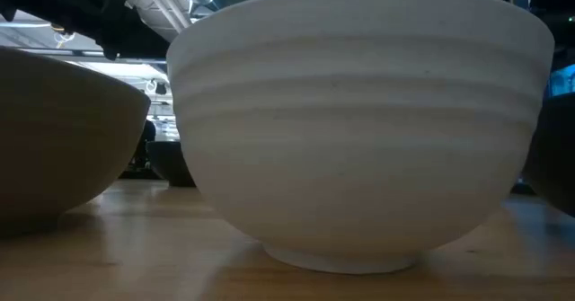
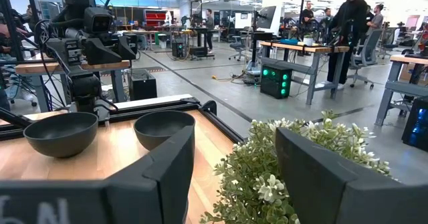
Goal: Nest bowls inside each other
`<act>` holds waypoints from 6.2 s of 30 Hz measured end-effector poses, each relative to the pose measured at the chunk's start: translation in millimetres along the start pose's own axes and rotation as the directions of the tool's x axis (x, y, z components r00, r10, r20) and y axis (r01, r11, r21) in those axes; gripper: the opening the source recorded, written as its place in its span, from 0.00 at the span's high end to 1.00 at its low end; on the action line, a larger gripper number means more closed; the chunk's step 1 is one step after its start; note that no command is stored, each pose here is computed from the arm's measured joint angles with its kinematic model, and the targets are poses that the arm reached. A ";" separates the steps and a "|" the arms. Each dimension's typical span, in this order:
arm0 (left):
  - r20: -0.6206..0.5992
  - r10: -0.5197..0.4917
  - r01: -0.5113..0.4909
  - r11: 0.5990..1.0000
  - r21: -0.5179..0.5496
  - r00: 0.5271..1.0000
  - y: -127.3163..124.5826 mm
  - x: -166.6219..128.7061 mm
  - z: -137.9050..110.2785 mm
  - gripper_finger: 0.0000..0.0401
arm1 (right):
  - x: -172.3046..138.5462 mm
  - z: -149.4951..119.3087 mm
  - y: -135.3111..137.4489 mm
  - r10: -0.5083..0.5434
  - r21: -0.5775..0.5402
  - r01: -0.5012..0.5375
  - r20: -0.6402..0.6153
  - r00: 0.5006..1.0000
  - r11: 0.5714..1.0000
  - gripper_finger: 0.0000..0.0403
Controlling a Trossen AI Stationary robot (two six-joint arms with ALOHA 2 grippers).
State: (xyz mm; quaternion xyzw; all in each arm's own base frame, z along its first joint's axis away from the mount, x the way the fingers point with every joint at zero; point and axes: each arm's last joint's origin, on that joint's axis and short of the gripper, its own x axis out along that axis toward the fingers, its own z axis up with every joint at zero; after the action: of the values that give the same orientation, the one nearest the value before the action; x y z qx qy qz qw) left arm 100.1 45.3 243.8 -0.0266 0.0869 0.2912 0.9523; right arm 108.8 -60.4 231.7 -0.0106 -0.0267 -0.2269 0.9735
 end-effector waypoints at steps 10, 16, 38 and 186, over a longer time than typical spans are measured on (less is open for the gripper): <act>0.000 0.000 0.000 1.000 0.000 1.000 0.0 0.0 0.0 0.57 | 0.0 -0.1 0.0 0.000 0.000 0.000 0.000 1.000 1.000 0.48; 0.000 0.000 0.000 1.000 0.000 1.000 0.0 0.0 0.0 0.57 | 0.0 0.0 0.0 0.000 0.000 0.000 0.000 1.000 1.000 0.48; 0.000 0.000 0.000 1.000 0.000 1.000 0.0 0.0 0.0 0.57 | 0.0 0.3 0.0 0.000 -0.004 0.000 0.003 1.000 1.000 0.48; 0.000 0.000 0.000 1.000 -0.004 1.000 0.0 0.0 0.0 0.57 | -6.9 -52.7 -5.4 -0.163 0.076 0.645 -0.939 0.303 0.761 0.40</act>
State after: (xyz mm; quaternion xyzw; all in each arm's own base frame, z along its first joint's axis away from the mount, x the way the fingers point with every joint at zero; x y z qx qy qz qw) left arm 100.1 45.3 243.8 -0.0284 0.0862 0.2914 0.9523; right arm 102.7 -64.0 178.7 0.3403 0.4407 -0.4292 0.7112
